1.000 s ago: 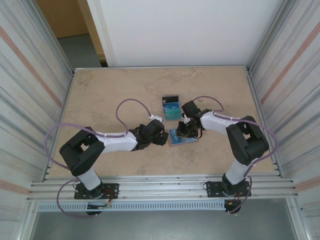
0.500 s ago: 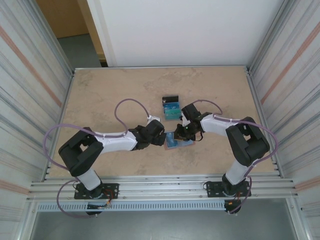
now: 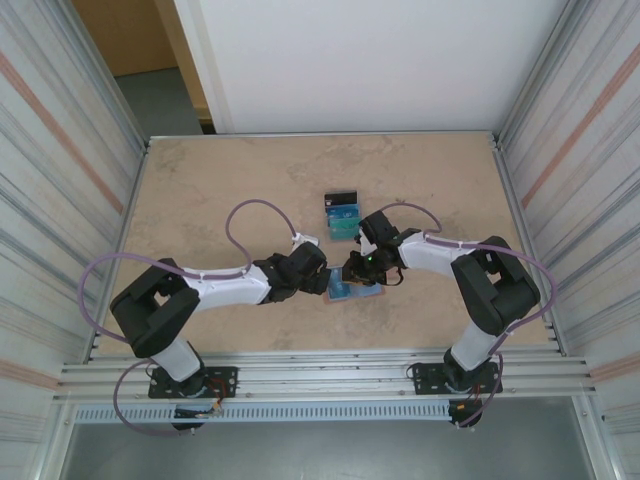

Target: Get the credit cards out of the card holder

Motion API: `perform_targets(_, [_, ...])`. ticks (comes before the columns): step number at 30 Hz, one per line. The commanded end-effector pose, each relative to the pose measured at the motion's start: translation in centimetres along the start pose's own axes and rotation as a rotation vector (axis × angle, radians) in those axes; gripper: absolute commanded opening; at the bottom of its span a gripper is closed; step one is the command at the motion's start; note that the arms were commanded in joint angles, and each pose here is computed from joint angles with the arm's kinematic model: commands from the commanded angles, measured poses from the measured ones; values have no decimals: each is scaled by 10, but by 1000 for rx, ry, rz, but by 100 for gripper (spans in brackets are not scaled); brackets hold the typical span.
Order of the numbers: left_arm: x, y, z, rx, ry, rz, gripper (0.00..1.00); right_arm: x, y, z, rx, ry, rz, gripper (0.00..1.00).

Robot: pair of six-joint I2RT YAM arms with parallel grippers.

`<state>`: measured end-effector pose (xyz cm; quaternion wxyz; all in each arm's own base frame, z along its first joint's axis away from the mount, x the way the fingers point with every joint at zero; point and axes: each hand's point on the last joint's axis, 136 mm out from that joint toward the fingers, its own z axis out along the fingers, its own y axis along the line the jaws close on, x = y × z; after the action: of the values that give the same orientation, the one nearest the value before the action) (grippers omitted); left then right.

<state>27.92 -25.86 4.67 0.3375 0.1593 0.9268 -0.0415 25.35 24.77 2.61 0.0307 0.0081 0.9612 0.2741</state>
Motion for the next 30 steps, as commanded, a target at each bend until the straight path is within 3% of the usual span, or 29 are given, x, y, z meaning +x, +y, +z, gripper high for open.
perform_targets(1, [9, -1, 5, -6, 24, 8, 99, -5, 5, -7, 2, -28, 3, 26])
perform_targets(13, [19, 1, 14, -40, 82, 80, 99, -6, -1, 1, 21, -21, 9, 27])
perform_targets(30, [30, 10, 17, -110, 169, 145, 99, -4, 22, -6, -145, -3, 29, 23])
